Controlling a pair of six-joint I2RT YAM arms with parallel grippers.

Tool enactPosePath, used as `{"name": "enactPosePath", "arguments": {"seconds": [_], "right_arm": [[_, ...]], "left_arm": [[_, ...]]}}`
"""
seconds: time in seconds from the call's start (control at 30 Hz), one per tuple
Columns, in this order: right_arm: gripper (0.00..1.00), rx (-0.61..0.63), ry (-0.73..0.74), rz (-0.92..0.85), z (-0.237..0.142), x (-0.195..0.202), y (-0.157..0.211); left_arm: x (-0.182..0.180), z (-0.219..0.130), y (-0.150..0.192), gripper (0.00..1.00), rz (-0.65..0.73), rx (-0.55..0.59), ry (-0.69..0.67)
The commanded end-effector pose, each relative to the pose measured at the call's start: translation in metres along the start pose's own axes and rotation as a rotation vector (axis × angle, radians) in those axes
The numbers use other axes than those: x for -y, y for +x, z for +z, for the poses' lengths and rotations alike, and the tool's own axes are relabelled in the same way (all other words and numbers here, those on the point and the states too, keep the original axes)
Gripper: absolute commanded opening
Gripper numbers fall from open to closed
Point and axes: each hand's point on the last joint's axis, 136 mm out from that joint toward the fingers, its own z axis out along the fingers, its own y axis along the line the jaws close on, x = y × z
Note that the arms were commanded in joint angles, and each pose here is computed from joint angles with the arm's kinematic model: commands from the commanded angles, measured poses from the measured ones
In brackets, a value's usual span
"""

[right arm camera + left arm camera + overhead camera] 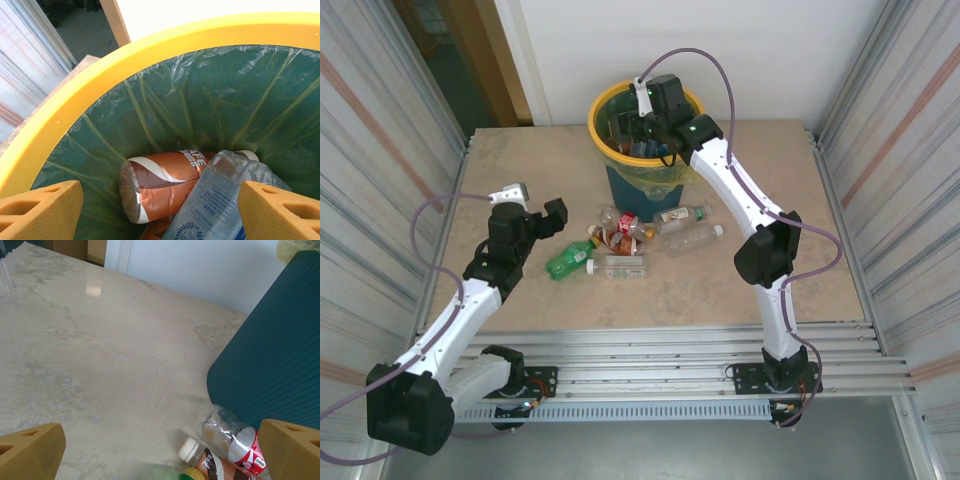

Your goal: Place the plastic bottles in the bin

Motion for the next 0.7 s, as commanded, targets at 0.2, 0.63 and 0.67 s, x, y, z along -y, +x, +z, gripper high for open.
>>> {"name": "enactPosePath", "arguments": {"seconds": [0.2,0.63,0.67], "right_arm": [[0.84,0.113,0.075,-0.045,-0.074,0.003,-0.050],[0.92,0.134,0.246,0.036,-0.151,0.040,-0.022],[0.92,0.139,0.255,0.046,-0.158,0.043,-0.018]], "left_arm": [[-0.003,-0.006,-0.009,0.99,-0.037,0.014,-0.016],[-0.004,-0.008,-0.002,0.99,0.010,-0.018,-0.009],[-0.004,-0.008,-0.002,0.99,0.013,-0.018,-0.007]]}}
